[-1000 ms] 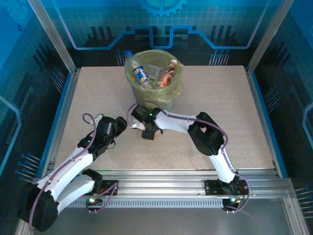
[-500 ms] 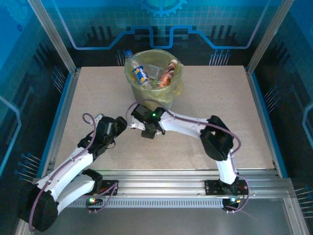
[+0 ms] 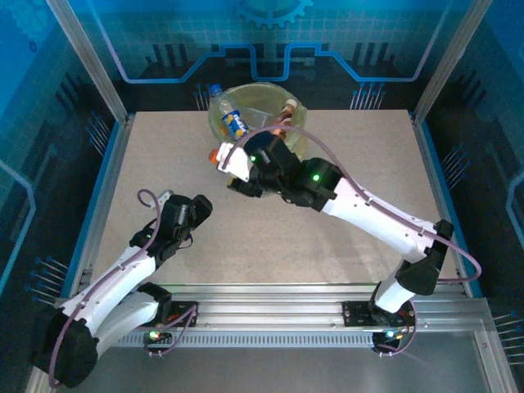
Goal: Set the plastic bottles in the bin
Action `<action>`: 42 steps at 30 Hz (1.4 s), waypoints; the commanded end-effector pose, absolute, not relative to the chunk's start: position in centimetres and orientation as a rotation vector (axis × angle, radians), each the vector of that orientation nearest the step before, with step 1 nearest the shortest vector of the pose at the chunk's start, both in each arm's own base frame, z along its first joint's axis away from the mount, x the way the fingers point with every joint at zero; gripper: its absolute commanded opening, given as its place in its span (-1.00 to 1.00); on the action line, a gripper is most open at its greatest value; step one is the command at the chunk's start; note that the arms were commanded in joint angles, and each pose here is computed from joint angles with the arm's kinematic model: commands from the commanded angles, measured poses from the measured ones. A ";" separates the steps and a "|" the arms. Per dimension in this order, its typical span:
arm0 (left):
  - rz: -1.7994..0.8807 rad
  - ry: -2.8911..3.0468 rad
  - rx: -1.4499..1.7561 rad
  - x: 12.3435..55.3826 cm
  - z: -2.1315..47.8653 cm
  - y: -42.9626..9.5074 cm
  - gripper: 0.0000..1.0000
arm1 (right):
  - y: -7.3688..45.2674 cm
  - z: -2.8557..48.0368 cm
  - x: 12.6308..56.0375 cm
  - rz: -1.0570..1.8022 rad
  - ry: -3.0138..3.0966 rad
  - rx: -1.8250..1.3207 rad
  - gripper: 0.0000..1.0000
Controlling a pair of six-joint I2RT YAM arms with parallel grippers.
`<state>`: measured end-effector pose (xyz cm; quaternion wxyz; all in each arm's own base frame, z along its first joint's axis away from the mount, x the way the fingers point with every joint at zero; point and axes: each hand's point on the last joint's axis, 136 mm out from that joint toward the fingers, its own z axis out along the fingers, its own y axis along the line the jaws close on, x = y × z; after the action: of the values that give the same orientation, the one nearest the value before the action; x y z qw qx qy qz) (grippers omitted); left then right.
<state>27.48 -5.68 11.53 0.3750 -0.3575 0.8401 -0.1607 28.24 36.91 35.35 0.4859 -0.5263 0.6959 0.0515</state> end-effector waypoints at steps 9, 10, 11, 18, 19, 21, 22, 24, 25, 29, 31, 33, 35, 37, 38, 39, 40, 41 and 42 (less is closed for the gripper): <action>-0.437 2.141 -0.884 27.6 12.6 -5.9 0.98 | 34.7 43.5 39.9 0.054 1.529 -1.108 0.11; -0.440 2.140 -0.881 27.6 12.7 -5.9 0.98 | 34.7 43.3 41.1 0.056 1.536 -1.105 0.12; -0.442 2.139 -0.878 27.7 12.8 -5.9 0.98 | 34.6 43.3 42.1 0.050 1.538 -1.091 0.12; -0.436 2.142 -0.856 27.8 13.1 -6.0 0.98 | 34.6 41.8 48.1 -0.006 1.550 -1.036 0.13; -0.435 2.144 -0.851 27.8 13.2 -6.0 0.98 | 34.6 41.5 48.9 -0.015 1.550 -1.032 0.13; -0.424 2.150 -0.844 27.7 13.3 -5.9 0.98 | 34.7 41.0 50.2 -0.034 1.547 -1.029 0.14; -0.420 2.151 -0.842 27.7 13.4 -5.9 0.98 | 34.7 40.6 50.8 -0.049 1.547 -1.030 0.15; -0.412 2.154 -0.840 27.6 13.4 -5.8 0.98 | 34.5 40.1 52.0 -0.090 1.542 -1.030 0.16; -0.406 2.156 -0.839 27.6 13.4 -5.7 0.98 | 34.4 39.8 52.6 -0.111 1.540 -1.029 0.17; -0.397 2.159 -0.839 27.5 13.4 -5.6 0.98 | 33.3 39.5 54.1 -0.160 1.541 -1.021 0.21; -0.391 2.158 -0.838 27.6 13.4 -5.6 0.98 | 32.6 39.3 54.4 -0.169 1.550 -1.022 0.22; -0.389 2.159 -0.839 27.7 13.3 -5.6 0.98 | 32.2 38.9 54.6 -0.180 1.562 -1.027 0.24; -0.390 2.161 -0.839 27.9 13.3 -5.7 0.98 | 32.2 36.7 55.5 -0.194 1.596 -1.055 0.25; -0.391 2.170 -0.839 28.0 13.2 -5.8 0.98 | 32.0 35.7 55.9 -0.210 1.607 -1.077 0.27; -0.391 2.173 -0.838 28.1 13.1 -5.9 0.98 | 31.9 35.4 56.0 -0.219 1.610 -1.083 0.27; -0.391 2.179 -0.837 28.1 13.0 -6.0 0.98 | 31.8 35.0 56.2 -0.227 1.615 -1.090 0.27; -0.391 2.180 -0.840 28.2 12.9 -6.0 0.98 | 31.8 34.7 56.3 -0.232 1.619 -1.094 0.27; -0.390 2.182 -0.842 28.2 12.9 -6.0 0.98 | 31.7 34.5 56.4 -0.237 1.623 -1.096 0.26; -0.390 2.184 -0.843 28.2 12.8 -6.0 0.98 | 31.7 34.4 56.3 -0.236 1.627 -1.101 0.26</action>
<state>27.75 -5.95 11.88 0.3701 -0.3339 0.8541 -0.1485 55.83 32.17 35.20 0.5592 -0.4581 0.6857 -0.0850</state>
